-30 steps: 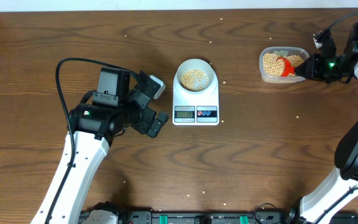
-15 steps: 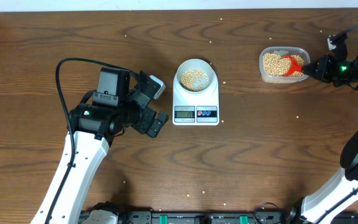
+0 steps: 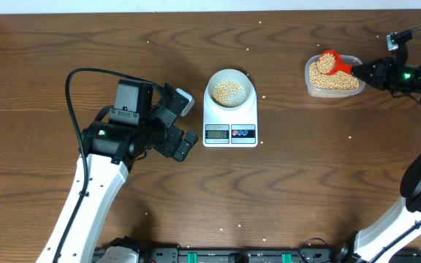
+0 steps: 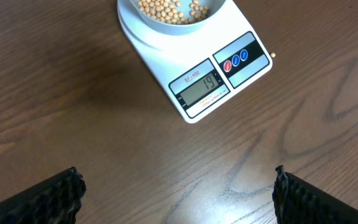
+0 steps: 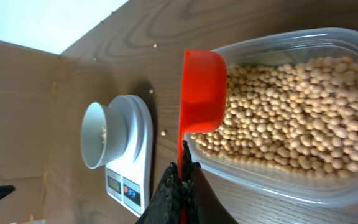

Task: Scoop item into bowl and weigh 50g on scale
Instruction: 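Lift the full red scoop out of the tub with the right gripper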

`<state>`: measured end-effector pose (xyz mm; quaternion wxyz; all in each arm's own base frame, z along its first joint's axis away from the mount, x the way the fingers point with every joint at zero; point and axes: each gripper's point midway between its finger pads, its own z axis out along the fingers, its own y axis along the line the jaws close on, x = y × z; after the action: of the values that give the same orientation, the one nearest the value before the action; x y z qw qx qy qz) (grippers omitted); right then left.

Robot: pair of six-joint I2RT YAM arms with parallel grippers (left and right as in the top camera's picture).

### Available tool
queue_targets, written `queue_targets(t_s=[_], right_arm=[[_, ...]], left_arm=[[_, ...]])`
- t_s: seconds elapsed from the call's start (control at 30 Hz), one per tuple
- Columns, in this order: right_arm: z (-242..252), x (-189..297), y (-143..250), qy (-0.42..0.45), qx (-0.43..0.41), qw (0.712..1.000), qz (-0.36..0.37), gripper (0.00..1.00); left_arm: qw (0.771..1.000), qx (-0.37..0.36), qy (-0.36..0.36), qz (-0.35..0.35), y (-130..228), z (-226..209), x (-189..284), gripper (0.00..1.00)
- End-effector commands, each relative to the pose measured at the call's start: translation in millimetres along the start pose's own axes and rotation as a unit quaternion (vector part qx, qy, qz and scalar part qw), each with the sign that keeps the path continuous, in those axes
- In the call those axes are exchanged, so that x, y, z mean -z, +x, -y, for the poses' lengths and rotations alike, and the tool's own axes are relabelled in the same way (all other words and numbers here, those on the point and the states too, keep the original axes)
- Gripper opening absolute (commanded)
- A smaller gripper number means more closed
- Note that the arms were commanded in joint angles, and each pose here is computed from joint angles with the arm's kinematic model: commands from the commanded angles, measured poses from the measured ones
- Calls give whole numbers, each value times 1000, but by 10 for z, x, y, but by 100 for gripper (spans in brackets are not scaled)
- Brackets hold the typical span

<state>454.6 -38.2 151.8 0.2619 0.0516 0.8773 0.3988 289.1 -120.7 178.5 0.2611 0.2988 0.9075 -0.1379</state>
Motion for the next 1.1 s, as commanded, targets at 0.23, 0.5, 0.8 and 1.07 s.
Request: queue_targets(t_s=[0.23, 0.5, 0.8, 1.07], right_arm=[[-225, 200, -110, -59, -6, 998, 26, 1], [-79, 363, -69, -50, -52, 997, 31, 1], [-335, 520, -165, -144, -46, 987, 56, 1], [-813, 467, -191, -251, -6, 967, 49, 1]], left_arm=[[1000, -12, 3, 13, -81, 27, 62, 99], [1000, -12, 3, 13, -81, 27, 62, 99], [1000, -12, 3, 13, -81, 27, 62, 99], [1000, -12, 3, 13, -81, 27, 62, 99]])
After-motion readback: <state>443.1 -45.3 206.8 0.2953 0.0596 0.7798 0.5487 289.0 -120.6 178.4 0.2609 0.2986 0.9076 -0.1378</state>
